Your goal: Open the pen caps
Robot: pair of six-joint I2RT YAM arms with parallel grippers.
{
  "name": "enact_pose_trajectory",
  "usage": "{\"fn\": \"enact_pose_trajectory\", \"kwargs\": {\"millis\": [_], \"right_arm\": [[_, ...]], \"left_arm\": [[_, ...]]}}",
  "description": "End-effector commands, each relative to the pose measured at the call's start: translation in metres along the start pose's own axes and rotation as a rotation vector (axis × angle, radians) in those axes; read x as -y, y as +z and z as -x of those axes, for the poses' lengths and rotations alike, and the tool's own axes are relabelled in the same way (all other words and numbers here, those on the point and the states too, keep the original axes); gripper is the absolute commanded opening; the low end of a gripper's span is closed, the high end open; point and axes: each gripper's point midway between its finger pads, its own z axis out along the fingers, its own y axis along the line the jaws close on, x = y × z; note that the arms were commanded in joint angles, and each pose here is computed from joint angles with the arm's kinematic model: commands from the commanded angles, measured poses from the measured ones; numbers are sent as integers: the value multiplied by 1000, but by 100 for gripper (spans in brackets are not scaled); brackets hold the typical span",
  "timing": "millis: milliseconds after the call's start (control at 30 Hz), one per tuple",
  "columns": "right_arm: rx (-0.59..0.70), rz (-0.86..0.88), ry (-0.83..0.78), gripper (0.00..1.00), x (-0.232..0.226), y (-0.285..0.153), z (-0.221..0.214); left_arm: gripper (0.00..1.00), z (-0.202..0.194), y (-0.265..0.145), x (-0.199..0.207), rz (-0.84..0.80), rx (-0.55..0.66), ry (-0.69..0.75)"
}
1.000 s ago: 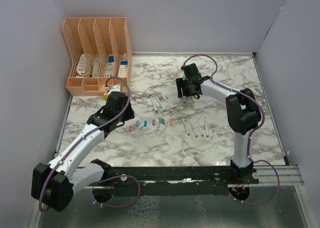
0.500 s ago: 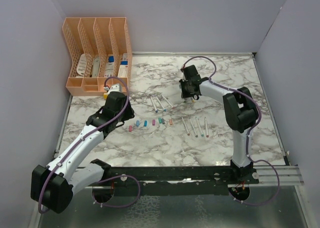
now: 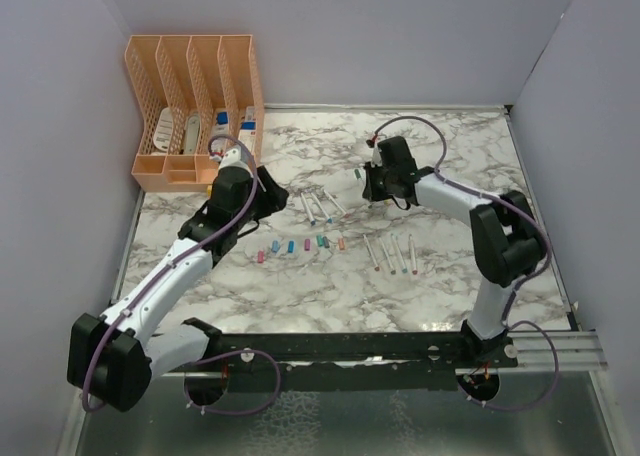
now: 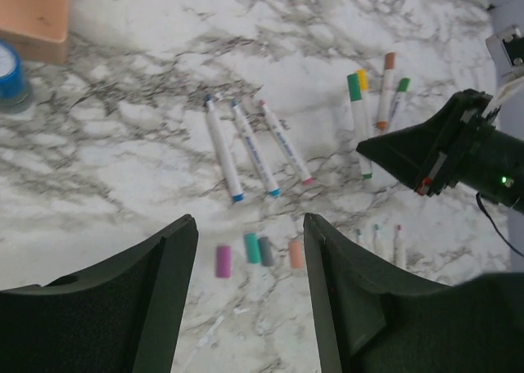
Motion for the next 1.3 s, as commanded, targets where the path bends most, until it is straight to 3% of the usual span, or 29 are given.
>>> {"fn": "enact_pose_trajectory", "kwargs": {"millis": [0,233,600,900,1267], "right_arm": [[266,202,-77,1,-44,-66,66],[273,329,-96,1,-71,-106,47],[312,429,-111,1,-92,-141,36],[327,431,-116,1,-94,-150,39],[350,408,-120,2,-90,-164,43]], "left_arm": [[58,36,21,76,-281,37,-79],[66,38,62,140,-530,-63,-133],[68,12,88,188,-601,-140,-79],[68,-10,91,192,-584,-174,-82],[68,3,94,177,-497,-115,-75]]}}
